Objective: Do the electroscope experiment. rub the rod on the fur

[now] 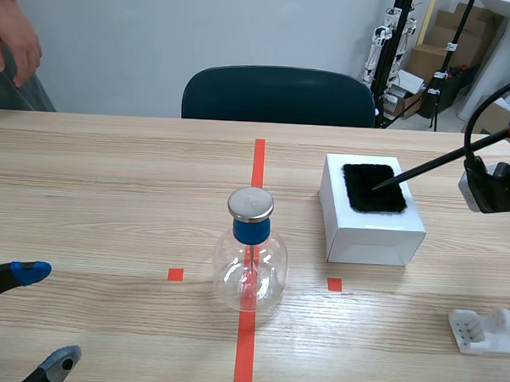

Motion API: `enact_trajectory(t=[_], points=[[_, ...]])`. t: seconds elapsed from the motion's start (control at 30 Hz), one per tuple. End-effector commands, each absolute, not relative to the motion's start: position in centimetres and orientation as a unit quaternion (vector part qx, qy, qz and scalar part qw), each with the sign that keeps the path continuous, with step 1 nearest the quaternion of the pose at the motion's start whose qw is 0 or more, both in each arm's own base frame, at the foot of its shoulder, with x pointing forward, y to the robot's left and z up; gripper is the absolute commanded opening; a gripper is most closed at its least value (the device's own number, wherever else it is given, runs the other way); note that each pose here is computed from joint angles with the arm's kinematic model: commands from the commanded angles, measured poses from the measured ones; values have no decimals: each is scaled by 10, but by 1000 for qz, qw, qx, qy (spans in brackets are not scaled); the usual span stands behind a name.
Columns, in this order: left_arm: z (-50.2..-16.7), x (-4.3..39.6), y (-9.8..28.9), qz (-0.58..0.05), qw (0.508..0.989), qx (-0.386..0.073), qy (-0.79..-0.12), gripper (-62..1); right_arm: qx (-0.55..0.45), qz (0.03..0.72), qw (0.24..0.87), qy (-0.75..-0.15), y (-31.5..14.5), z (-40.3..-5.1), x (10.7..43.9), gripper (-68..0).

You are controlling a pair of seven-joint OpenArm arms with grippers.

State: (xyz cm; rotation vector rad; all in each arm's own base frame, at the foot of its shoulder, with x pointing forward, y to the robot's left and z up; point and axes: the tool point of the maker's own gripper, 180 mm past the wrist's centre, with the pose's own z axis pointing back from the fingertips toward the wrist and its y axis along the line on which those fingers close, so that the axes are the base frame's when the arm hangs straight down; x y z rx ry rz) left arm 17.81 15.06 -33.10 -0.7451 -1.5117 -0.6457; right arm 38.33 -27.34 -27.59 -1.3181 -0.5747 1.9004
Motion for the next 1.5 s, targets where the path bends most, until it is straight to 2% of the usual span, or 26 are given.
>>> enact_trajectory(t=[0.0,0.27,0.53,0.77,1.0,1.27,1.47], points=[[-323,181,149,-278,608,-328,-668,14,-527,740,352,-226,-269,-264,391,-673],[-323,181,150,-278,608,-328,-668,14,-583,705,354,-192,-286,-247,395,-674],[-323,181,150,-278,608,-328,-668,14,-532,747,335,-217,-262,-266,390,-674],[-323,181,150,-278,608,-328,-668,14,-592,701,351,-187,-285,-245,394,-674],[-323,181,150,-278,608,-328,-668,14,-528,745,340,-223,-259,-267,390,-674],[-323,181,150,-278,608,-328,-668,14,-583,698,366,-197,-284,-248,393,-674],[-323,181,150,-278,608,-328,-668,14,-510,749,352,-236,-257,-271,388,-673]])
